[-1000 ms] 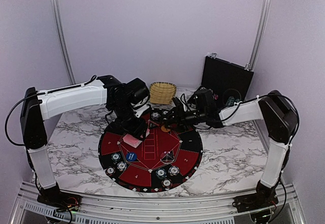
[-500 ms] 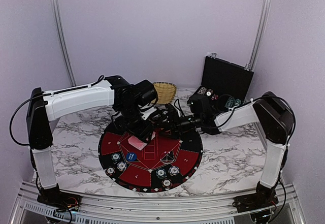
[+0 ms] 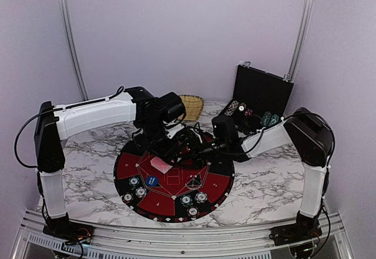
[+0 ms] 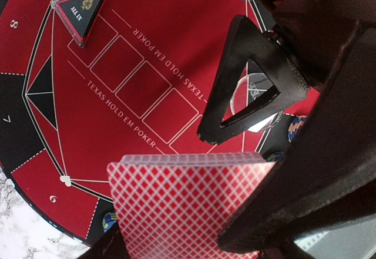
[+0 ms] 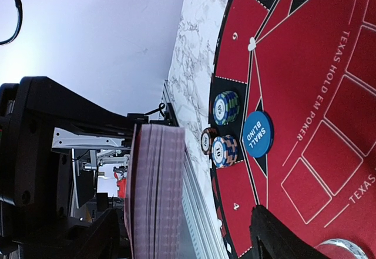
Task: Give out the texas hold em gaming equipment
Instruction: Pass from the left arm to the right
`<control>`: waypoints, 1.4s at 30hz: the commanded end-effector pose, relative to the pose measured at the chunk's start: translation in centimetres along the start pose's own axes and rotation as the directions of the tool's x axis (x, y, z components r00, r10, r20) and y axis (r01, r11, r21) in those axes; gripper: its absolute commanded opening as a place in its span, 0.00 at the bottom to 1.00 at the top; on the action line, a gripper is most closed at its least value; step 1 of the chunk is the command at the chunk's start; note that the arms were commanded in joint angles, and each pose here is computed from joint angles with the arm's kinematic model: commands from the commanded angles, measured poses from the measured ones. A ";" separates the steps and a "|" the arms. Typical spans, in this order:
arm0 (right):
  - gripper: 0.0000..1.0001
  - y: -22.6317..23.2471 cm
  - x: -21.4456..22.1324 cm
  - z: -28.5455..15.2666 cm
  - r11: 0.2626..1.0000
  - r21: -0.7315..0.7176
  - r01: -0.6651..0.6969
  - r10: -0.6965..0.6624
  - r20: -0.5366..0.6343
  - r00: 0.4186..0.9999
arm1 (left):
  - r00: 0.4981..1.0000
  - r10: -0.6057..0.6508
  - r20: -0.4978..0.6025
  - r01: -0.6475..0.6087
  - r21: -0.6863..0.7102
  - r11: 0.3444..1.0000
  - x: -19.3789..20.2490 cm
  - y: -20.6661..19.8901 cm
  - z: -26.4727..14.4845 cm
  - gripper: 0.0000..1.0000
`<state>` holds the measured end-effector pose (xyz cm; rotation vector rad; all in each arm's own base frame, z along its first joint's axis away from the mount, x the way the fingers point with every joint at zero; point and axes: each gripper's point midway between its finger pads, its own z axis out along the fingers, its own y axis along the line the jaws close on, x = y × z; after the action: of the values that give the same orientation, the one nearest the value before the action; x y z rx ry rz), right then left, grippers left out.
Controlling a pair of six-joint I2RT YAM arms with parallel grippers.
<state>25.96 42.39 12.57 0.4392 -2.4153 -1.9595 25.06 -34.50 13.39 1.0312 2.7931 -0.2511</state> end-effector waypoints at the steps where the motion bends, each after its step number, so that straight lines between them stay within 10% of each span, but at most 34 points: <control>1: 0.73 1.5 -0.5 0.6 0.998 -0.050 0.034 -0.035 -0.011 0.999 | 1.000 0.023 -0.001 -0.023 0.014 1.000 -0.3 -0.6 -0.5 0.50; 29: 0.19 3.3 -0.1 1.1 0.986 -0.166 -0.016 0.013 -0.021 1.000 | 1.000 0.007 0.013 -0.006 -0.050 0.999 -0.7 0.5 -0.3 0.51; 42: 0.00 5.1 -1.3 0.3 0.967 -0.248 -0.059 0.066 0.020 0.998 | 1.000 -0.009 0.020 0.011 -0.078 0.997 0.6 1.3 -0.1 0.82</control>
<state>26.03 43.75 15.06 0.2785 -2.2069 -2.0957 25.61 -33.96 12.43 1.0147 2.7877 -0.1649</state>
